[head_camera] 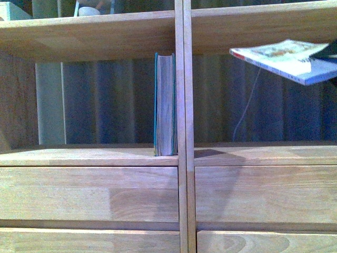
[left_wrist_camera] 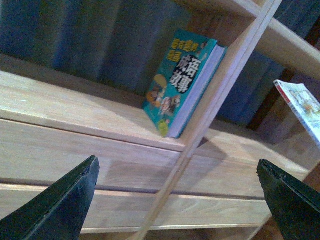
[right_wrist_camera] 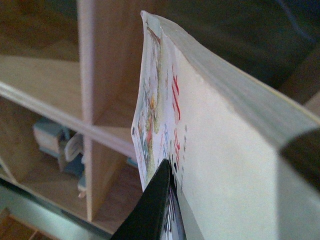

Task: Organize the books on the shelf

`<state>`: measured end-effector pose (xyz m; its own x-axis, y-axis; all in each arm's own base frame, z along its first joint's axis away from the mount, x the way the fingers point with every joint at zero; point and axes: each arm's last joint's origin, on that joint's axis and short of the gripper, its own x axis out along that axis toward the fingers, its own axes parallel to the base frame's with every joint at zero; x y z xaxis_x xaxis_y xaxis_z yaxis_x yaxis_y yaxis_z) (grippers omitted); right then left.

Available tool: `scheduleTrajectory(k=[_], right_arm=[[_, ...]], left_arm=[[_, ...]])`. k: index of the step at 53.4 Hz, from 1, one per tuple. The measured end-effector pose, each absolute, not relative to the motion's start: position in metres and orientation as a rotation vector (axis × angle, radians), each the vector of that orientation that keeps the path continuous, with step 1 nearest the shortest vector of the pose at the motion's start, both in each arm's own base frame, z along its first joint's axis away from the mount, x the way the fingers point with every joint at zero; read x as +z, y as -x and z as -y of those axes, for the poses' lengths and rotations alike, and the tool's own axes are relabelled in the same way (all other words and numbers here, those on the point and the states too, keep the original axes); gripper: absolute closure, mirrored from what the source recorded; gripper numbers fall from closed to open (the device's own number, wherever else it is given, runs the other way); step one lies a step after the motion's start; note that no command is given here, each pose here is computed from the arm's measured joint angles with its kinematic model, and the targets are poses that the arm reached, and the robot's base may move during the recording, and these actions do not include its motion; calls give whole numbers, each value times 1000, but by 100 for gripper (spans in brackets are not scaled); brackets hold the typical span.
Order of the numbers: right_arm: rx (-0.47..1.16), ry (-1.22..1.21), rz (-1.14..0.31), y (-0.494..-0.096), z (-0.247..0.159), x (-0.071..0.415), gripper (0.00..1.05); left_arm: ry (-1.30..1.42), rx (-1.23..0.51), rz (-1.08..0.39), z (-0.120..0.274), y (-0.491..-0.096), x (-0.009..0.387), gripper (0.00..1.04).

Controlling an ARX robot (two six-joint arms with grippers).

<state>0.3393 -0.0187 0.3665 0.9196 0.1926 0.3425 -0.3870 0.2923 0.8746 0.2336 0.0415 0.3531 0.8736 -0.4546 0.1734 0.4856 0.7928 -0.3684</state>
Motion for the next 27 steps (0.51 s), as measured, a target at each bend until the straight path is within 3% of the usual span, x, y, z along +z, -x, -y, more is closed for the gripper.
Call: scheduleTrajectory(k=[13,27], right_arm=[[587,-1111,201,-313,-14,394,90],[701,-1098,159,-298,-45,391,90]], left_arm=[[596,-818,52,21,-274,396,7],[648,-1002,2,89,-286,401,7]])
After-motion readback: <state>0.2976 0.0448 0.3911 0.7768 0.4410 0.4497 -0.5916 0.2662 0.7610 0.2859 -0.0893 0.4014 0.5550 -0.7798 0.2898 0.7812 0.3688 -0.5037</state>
